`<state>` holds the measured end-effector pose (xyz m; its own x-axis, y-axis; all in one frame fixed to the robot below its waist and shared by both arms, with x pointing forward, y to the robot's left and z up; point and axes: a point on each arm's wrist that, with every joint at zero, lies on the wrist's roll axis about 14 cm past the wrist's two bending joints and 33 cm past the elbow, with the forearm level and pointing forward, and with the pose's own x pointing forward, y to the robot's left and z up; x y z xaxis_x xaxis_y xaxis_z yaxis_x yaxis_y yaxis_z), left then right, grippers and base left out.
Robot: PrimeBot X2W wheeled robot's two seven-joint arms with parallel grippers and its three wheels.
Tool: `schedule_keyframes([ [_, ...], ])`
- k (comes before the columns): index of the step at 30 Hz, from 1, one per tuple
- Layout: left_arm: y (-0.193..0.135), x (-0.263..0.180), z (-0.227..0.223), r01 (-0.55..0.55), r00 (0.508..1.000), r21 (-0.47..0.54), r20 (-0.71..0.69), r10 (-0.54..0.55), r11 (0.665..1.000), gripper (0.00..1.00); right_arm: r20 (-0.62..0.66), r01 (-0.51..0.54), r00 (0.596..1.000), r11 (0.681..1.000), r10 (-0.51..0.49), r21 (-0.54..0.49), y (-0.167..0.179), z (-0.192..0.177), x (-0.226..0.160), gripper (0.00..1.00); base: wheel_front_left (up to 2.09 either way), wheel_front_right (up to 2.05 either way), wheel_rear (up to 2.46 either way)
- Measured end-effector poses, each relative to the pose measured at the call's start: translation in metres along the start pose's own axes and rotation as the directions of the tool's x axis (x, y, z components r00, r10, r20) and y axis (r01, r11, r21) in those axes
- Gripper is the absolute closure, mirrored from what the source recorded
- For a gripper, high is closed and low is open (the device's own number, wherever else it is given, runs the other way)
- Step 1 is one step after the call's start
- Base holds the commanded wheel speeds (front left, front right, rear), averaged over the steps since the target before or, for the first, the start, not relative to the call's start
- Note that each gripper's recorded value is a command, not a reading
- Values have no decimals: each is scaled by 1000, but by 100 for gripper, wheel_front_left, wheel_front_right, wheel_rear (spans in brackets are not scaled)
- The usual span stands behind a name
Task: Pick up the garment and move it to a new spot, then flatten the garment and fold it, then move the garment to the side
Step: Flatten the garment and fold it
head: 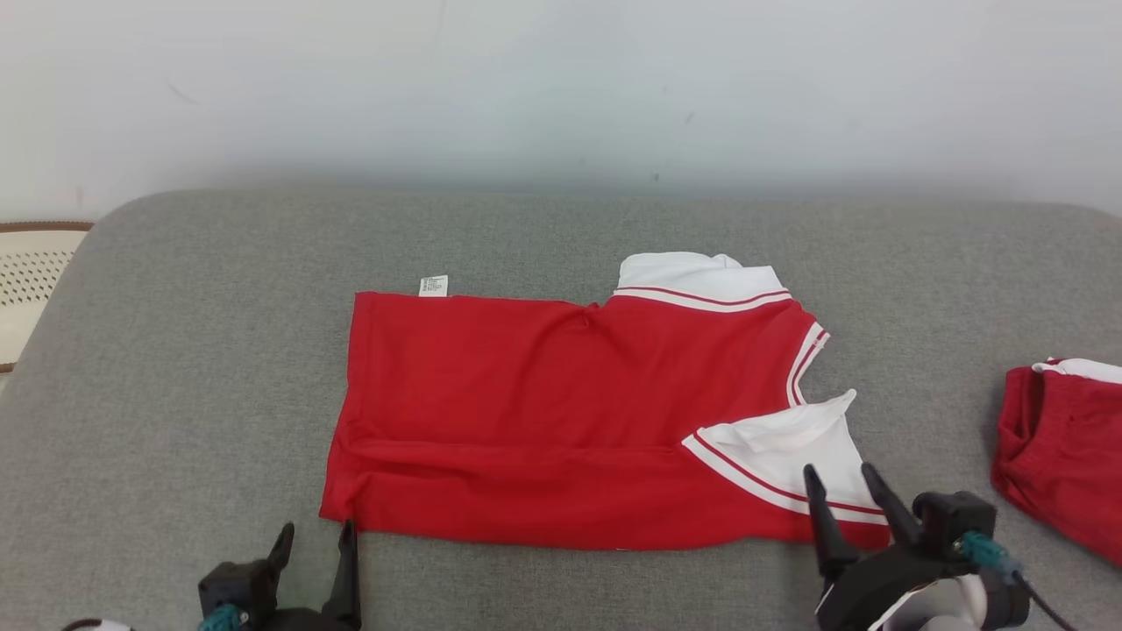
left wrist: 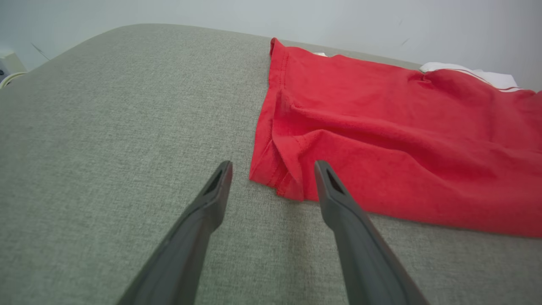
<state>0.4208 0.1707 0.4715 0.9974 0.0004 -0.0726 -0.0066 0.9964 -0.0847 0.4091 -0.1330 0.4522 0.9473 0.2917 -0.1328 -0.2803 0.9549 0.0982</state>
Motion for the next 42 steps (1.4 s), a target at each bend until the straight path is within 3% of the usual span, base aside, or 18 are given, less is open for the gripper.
schedule_keyframes([
  [12, 4, -16, -12, -14, 1000, -16, -27, 14, 1000, 0, -54, -48, 997, 999, 48, 3, 21, -18, 3, 0, 0, 0, 0],
  [16, 8, -19, -10, -22, 1000, -14, -21, 22, 1000, 0, -58, -61, 996, 998, 60, -7, 24, -17, 11, 11, 0, 0, 0],
  [17, 9, -20, -10, -24, 1000, -14, -19, 24, 1000, 0, -60, -68, 996, 998, 67, -12, 26, -16, 16, 19, 0, 0, 0],
  [18, 10, -21, -9, -27, 999, -15, -19, 26, 1000, 0, -64, -72, 995, 997, 71, -13, 27, -17, 17, 39, 0, 0, 0],
  [20, 12, -22, -9, -33, 999, -16, -17, 32, 999, 0, -74, -77, 994, 997, 76, -11, 30, -19, 21, 59, 0, 0, 0],
  [22, 14, -24, -9, -37, 999, -17, -16, 37, 999, 0, -86, -83, 993, 997, 82, -11, 32, -22, 23, 90, 0, 0, 0],
  [23, 15, -24, -8, -40, 999, -18, -15, 40, 999, 0, -93, -84, 992, 996, 83, -6, 33, -24, 25, 100, 0, 0, 0],
  [42, 23, -23, -7, -58, 998, -23, -14, 57, 998, 0, -68, -100, 993, 994, 98, -31, 37, 6, 89, 100, 0, 0, 0],
])
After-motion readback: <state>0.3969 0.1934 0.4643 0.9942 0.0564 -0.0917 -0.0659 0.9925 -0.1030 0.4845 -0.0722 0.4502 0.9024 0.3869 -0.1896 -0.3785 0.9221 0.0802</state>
